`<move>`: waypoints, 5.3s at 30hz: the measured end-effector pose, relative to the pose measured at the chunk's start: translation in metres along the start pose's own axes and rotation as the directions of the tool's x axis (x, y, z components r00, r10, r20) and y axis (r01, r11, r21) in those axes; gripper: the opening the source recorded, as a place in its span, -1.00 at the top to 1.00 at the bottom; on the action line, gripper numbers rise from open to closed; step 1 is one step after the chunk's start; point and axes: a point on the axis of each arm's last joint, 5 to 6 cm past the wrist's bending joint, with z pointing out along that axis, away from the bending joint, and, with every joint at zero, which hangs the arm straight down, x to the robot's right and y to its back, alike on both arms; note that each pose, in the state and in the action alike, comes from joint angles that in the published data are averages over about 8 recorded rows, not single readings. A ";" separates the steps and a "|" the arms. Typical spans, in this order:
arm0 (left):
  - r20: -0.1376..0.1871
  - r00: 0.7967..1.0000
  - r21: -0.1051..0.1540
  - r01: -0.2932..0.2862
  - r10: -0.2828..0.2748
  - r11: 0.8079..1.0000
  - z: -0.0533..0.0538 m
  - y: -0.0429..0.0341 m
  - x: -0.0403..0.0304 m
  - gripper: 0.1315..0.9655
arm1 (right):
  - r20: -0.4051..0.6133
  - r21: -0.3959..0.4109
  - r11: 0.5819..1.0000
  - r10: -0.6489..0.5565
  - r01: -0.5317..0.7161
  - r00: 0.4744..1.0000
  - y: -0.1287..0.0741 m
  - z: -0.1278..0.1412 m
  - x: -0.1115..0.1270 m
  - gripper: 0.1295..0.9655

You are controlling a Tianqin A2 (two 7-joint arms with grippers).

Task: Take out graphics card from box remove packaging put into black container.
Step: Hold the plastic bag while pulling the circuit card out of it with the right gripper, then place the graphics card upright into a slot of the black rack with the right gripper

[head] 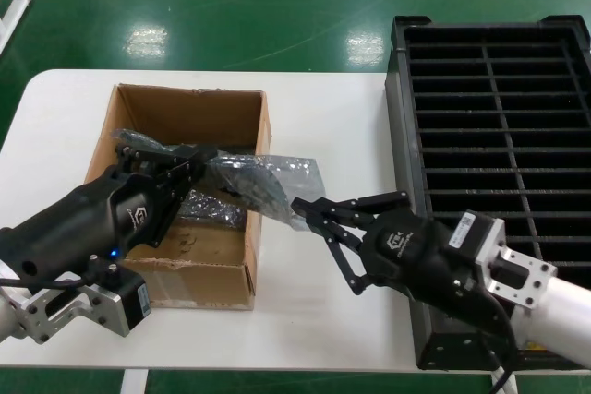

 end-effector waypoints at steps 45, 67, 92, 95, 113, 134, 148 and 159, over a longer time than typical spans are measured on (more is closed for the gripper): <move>0.000 1.000 0.000 0.000 0.000 1.000 0.000 0.0000 0.0000 0.98 | 0.013 0.007 0.998 0.056 -0.056 0.998 0.023 0.071 -0.002 0.44; 0.000 1.000 0.000 0.000 0.000 1.000 0.000 0.0000 0.0000 0.98 | -0.009 0.043 0.995 0.094 -0.094 0.996 0.019 0.077 -0.005 0.82; 0.000 1.000 0.000 0.000 0.000 1.000 0.000 0.0000 0.0000 0.98 | -0.031 0.004 0.999 -0.042 0.042 0.999 -0.023 -0.004 -0.007 0.85; 0.000 1.000 0.000 0.000 0.000 1.000 0.000 0.0000 0.0000 0.98 | -0.039 0.000 0.999 -0.050 0.050 0.998 -0.029 -0.019 -0.009 0.85; 0.000 1.000 0.000 0.000 0.000 1.000 0.000 0.0000 0.0000 0.98 | -0.117 -0.057 0.996 0.062 -0.069 0.991 -0.049 -0.126 -0.014 0.85; 0.000 1.000 0.000 0.000 0.000 1.000 0.000 0.0000 0.0000 0.98 | -0.118 -0.128 0.992 -0.020 0.005 0.993 -0.064 -0.125 0.015 0.85; 0.000 1.000 0.000 0.000 0.000 1.000 0.000 0.0000 0.0000 0.98 | 0.118 -0.386 0.914 -0.085 0.124 0.989 -0.130 -0.124 0.081 0.85; 0.000 1.000 0.000 0.000 0.000 1.000 0.000 0.0000 0.0000 0.98 | 0.221 -0.600 0.776 -0.070 0.193 0.973 -0.143 -0.118 0.100 0.85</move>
